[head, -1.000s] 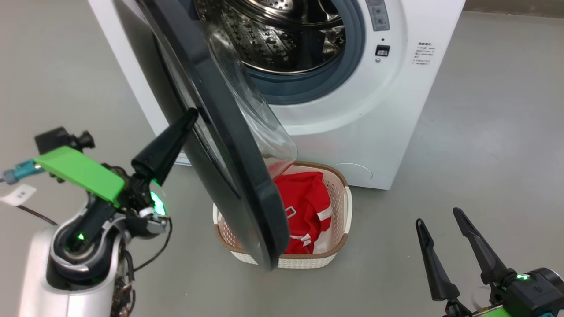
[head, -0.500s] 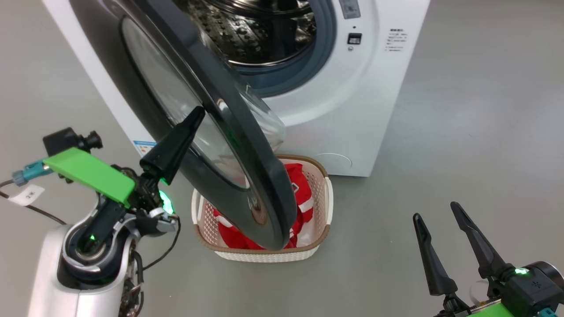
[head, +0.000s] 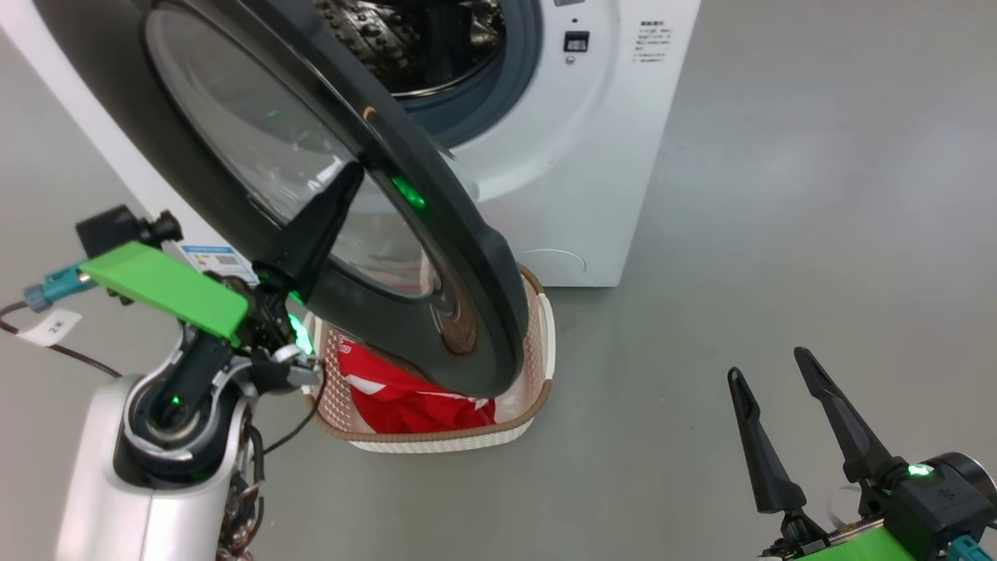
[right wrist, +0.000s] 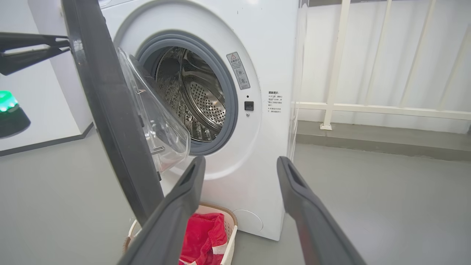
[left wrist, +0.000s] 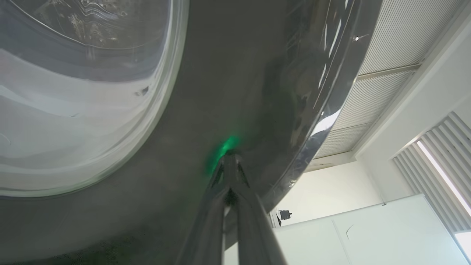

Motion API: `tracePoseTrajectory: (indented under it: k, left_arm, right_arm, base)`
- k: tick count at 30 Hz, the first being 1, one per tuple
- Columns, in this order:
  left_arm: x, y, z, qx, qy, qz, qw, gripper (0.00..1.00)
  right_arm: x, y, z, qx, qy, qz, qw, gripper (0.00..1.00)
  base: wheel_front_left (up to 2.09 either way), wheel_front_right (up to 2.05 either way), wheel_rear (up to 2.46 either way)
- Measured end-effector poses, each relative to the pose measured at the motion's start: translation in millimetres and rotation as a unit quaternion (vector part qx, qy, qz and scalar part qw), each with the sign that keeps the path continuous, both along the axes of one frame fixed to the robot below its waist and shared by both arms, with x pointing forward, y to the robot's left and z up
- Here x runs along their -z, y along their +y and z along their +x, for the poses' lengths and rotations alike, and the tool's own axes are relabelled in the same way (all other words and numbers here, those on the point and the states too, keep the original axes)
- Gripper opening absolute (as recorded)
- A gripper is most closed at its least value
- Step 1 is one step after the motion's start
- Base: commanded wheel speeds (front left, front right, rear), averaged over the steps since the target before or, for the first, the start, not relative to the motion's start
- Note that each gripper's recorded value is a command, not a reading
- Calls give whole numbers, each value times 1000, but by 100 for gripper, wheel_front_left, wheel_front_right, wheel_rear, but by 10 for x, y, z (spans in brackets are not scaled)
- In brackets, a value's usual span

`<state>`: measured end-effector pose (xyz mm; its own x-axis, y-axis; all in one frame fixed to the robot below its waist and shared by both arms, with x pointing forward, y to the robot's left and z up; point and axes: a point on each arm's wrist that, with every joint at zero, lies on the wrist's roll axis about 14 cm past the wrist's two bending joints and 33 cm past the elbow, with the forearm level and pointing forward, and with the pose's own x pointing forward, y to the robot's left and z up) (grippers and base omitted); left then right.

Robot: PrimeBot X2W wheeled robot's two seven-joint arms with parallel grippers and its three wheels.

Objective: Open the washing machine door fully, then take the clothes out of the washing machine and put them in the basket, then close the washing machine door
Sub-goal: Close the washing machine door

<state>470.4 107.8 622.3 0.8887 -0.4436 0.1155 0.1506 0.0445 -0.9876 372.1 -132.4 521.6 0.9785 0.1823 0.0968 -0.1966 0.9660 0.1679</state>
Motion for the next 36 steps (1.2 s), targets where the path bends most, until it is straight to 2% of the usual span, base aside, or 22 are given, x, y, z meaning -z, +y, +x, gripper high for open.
tracePoseTrajectory:
  k: [36]
  left_arm:
    - [218,-520,891,-11,7,11,1000,0]
  right_arm:
    - [240,-420,11,70,27,-4,997,100]
  base:
    - [0,0,0]
